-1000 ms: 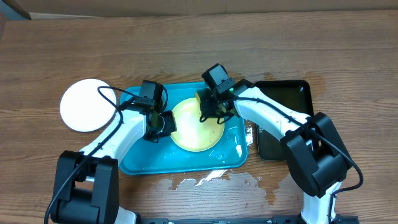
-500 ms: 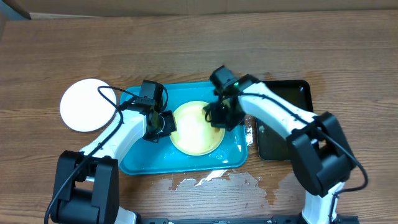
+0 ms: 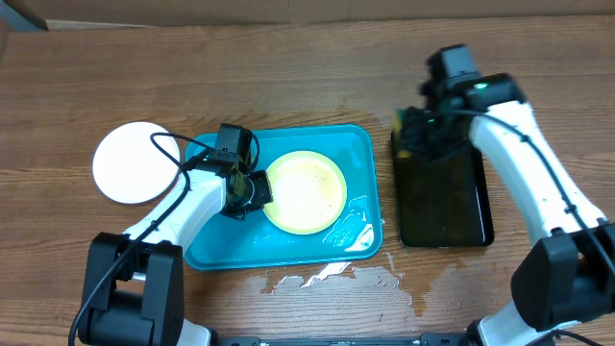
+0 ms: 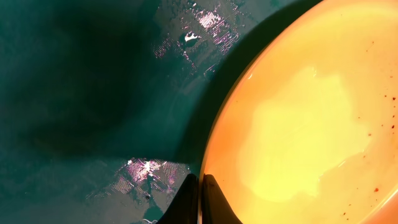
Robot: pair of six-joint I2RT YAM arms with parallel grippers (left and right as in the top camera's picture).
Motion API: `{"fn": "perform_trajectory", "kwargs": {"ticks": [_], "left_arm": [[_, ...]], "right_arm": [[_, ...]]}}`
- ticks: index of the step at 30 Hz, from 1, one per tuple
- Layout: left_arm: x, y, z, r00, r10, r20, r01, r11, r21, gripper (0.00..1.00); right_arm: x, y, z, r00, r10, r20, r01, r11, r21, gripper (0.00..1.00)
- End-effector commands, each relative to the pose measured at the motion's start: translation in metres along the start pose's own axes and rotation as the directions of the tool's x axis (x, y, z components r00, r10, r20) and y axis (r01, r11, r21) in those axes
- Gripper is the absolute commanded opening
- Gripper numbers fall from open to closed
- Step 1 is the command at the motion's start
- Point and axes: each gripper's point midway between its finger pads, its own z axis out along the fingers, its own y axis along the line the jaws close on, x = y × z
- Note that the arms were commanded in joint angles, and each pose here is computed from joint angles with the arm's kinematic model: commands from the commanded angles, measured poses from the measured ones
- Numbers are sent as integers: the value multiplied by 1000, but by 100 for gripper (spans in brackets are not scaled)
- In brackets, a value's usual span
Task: Clean dirty plates on tray and stack at the side
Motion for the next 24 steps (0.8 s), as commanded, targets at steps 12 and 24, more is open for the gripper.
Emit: {"fn": "perform_trajectory", "kwargs": {"ticks": [12,24], "left_arm": [[-7,0,0,1000,-8,18,8,1000,-2,4],[-33,11,-35,996,44,76,-30,983,-179,4]], "right_arm": [[-4,-102,17,983,183,25,-184,963,197,4],[8,-111,36,982,189,2,-185,960,208,4]]}}
